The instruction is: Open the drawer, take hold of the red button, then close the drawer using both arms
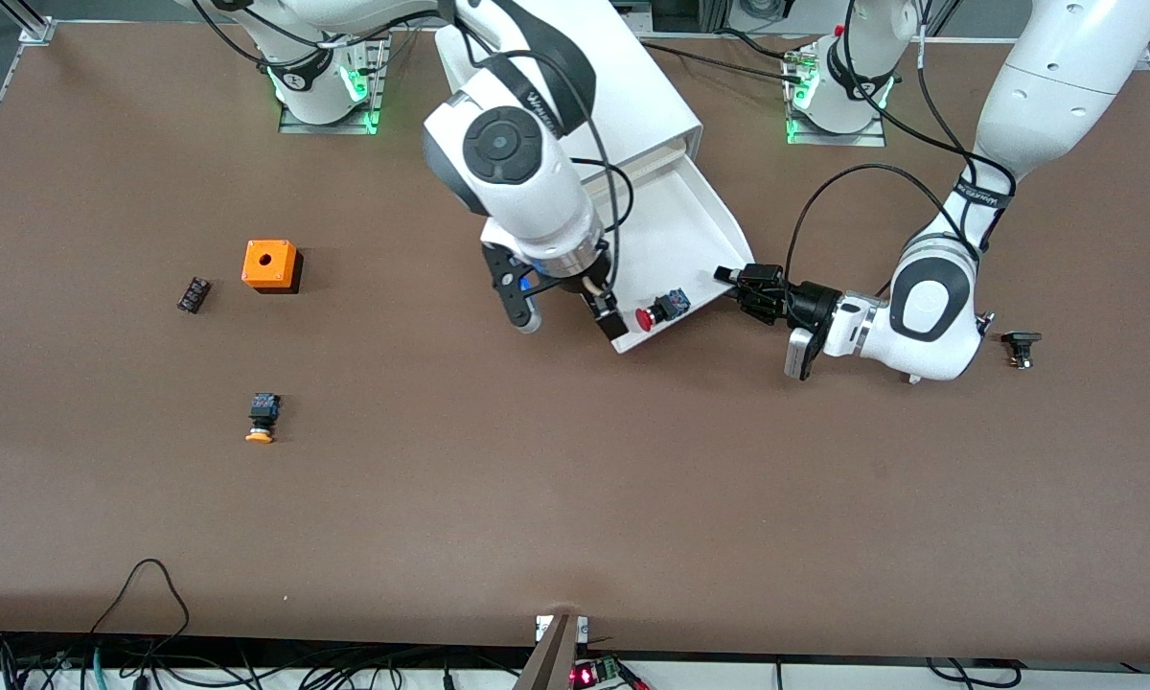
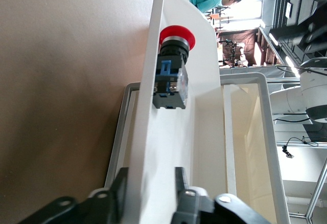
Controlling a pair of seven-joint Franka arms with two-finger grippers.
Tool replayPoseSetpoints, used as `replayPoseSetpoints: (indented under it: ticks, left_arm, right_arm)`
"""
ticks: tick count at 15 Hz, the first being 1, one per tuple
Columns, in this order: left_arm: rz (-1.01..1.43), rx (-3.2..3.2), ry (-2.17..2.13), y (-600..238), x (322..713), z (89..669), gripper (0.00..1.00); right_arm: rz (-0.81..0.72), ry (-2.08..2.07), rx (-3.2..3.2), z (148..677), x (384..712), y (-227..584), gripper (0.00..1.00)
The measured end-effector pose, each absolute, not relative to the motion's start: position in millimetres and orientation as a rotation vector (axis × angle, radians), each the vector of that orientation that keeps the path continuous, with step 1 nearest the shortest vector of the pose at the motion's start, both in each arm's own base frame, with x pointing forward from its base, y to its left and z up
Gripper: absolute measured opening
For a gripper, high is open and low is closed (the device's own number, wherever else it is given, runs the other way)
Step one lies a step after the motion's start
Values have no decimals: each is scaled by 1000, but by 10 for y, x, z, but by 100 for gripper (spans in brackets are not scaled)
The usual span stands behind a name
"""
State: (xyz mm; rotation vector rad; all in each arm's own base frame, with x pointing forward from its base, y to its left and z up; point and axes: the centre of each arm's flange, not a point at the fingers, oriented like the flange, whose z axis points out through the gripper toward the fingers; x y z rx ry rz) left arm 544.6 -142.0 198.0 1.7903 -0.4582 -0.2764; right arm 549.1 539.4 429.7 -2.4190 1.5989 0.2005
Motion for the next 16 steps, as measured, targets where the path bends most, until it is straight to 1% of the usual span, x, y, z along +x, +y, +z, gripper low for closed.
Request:
replayPoseSetpoints:
  ticks: [1, 4, 5, 6, 9, 13, 16]
  left_arm:
    - [-273, 1792, -459, -1417, 5464, 1994, 60]
    - [-298, 1783, -448, -1421, 5532, 2100, 87]
    - [-319, 1789, -456, -1414, 5557, 2149, 98]
    - [-345, 1799, -465, -1388, 5591, 2208, 100]
    - [-423, 1822, -478, -1257, 5738, 2472, 100]
    - [-520, 1900, -482, -1088, 5945, 2902, 100]
    - [-585, 1951, -506, -1023, 6024, 3173, 100]
  right_arm:
    - [195, 1601, -2415, 4241, 5440, 5477, 100]
    - [162, 1611, -2402, 4046, 5298, 5709, 100]
    - [153, 1610, -2404, 3957, 5236, 5798, 100]
    - [148, 1608, -2404, 3856, 5172, 5888, 100]
    - [136, 1602, -2403, 3579, 5034, 6087, 100]
    - [121, 1612, -2384, 3348, 4968, 6202, 100]
    - [119, 1614, -2379, 3254, 4947, 6240, 99]
